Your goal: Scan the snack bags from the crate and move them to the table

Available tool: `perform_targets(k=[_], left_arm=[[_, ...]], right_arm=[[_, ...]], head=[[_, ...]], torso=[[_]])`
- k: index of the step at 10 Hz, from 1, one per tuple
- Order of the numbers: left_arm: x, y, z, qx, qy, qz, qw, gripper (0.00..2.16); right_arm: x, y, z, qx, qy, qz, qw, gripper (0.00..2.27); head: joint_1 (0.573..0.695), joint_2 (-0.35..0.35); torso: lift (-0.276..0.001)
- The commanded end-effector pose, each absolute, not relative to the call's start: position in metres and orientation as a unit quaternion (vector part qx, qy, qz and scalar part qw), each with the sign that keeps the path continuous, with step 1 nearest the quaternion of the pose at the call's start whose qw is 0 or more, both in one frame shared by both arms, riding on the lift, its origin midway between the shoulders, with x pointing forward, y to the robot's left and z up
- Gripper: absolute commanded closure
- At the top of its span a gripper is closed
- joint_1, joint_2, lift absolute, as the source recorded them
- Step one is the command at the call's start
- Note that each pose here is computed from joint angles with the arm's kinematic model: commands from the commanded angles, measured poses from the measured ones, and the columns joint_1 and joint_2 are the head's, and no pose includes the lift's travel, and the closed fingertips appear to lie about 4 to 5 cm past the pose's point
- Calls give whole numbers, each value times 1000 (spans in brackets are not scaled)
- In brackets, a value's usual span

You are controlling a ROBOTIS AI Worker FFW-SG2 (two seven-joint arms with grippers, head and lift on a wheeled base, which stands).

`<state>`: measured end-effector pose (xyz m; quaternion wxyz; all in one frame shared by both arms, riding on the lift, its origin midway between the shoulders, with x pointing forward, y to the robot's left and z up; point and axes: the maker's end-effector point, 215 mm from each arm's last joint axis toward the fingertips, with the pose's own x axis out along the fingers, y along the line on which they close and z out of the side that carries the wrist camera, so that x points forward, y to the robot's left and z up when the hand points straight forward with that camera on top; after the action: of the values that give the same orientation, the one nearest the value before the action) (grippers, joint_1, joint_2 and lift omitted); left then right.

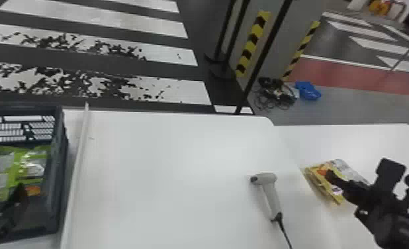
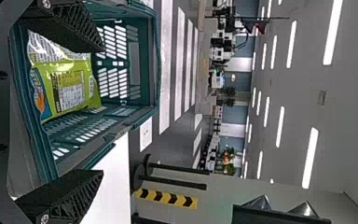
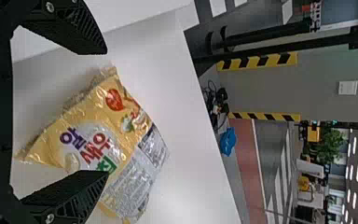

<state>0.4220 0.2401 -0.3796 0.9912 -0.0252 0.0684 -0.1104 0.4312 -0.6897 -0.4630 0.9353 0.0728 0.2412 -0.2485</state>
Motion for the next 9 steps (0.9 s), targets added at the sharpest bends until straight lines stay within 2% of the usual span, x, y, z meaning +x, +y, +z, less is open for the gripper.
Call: perform_targets(k=[1, 3, 7, 9], left_arm=[[425, 239, -381, -27, 68, -110, 991, 70], [428, 237, -378, -28, 65, -111, 991, 70], [427, 231, -378, -33, 64, -116, 991, 70], [428, 227, -370, -33, 58, -118, 991, 66]], right_arm=[[441, -637, -456, 87, 236, -199, 947, 80], [456, -584, -428, 85, 203, -143, 965, 87], [463, -477, -381, 101, 118, -59, 986, 70], [458, -416, -358, 95, 78, -26, 992, 66]], head=[[695, -350], [695, -350], [695, -350], [695, -296]], torso=[[-95], [-95], [-95], [-95]])
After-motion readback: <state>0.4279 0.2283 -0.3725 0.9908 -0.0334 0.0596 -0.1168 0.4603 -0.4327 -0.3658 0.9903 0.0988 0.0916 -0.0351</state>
